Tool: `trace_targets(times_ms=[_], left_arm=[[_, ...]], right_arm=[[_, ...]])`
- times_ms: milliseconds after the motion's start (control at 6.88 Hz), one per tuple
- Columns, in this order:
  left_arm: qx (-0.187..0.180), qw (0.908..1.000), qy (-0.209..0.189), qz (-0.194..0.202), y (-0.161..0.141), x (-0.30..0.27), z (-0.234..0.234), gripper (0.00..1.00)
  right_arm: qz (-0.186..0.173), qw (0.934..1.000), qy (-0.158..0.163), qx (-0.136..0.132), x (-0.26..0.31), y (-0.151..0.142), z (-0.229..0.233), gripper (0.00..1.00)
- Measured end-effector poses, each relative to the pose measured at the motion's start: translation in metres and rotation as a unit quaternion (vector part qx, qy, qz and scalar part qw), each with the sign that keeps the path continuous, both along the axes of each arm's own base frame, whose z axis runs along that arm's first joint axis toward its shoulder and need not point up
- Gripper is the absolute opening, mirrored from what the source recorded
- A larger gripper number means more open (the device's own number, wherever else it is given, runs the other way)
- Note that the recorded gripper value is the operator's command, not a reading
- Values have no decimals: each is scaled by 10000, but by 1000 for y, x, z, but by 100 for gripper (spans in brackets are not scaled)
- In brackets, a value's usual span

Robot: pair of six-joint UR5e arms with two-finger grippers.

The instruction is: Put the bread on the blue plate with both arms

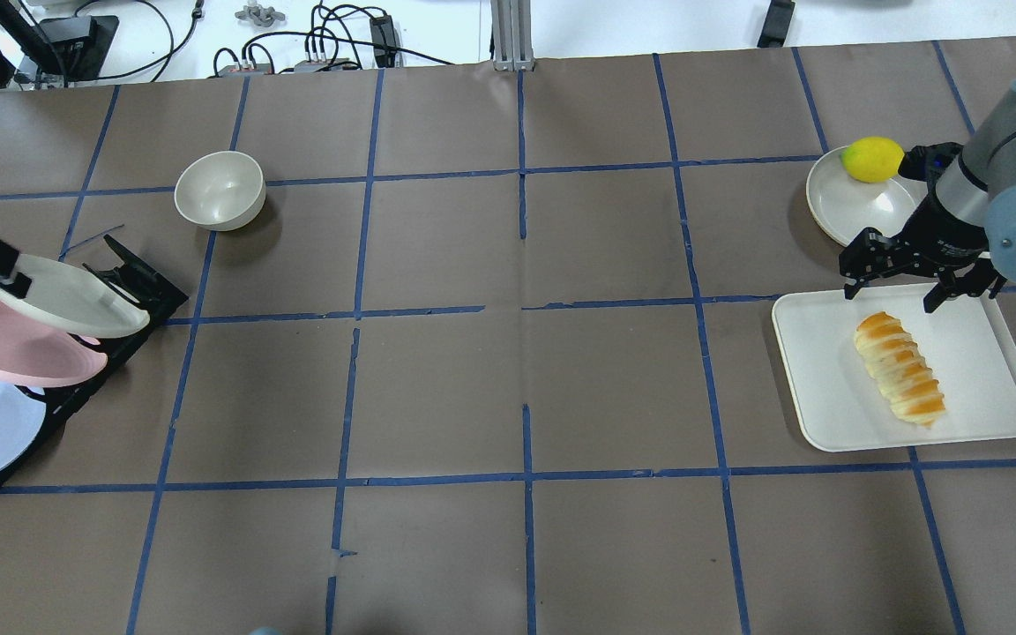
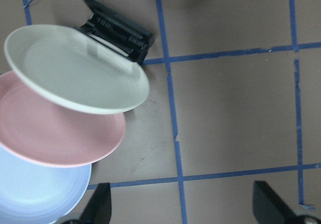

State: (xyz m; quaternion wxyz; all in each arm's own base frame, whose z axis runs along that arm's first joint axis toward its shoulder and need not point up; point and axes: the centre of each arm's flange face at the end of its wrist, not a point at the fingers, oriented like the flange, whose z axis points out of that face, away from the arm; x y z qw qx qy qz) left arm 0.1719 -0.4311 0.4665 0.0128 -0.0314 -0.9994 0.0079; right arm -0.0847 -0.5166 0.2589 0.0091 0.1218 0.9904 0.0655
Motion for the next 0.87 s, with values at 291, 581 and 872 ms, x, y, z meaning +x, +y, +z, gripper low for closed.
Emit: trace_targets(times_ms=[291, 581, 872], left_arm=[[-330, 9980, 500, 191, 43, 91, -9, 100], [-575, 9955, 722, 227, 75, 141, -18, 100], [-593, 9935, 871, 422, 91, 183, -36, 100]], right_arm=[[9, 9998, 0, 193, -18, 0, -22, 99], [193, 9986, -16, 502, -17, 12, -44, 98], [688, 9949, -50, 739, -14, 22, -62, 98]])
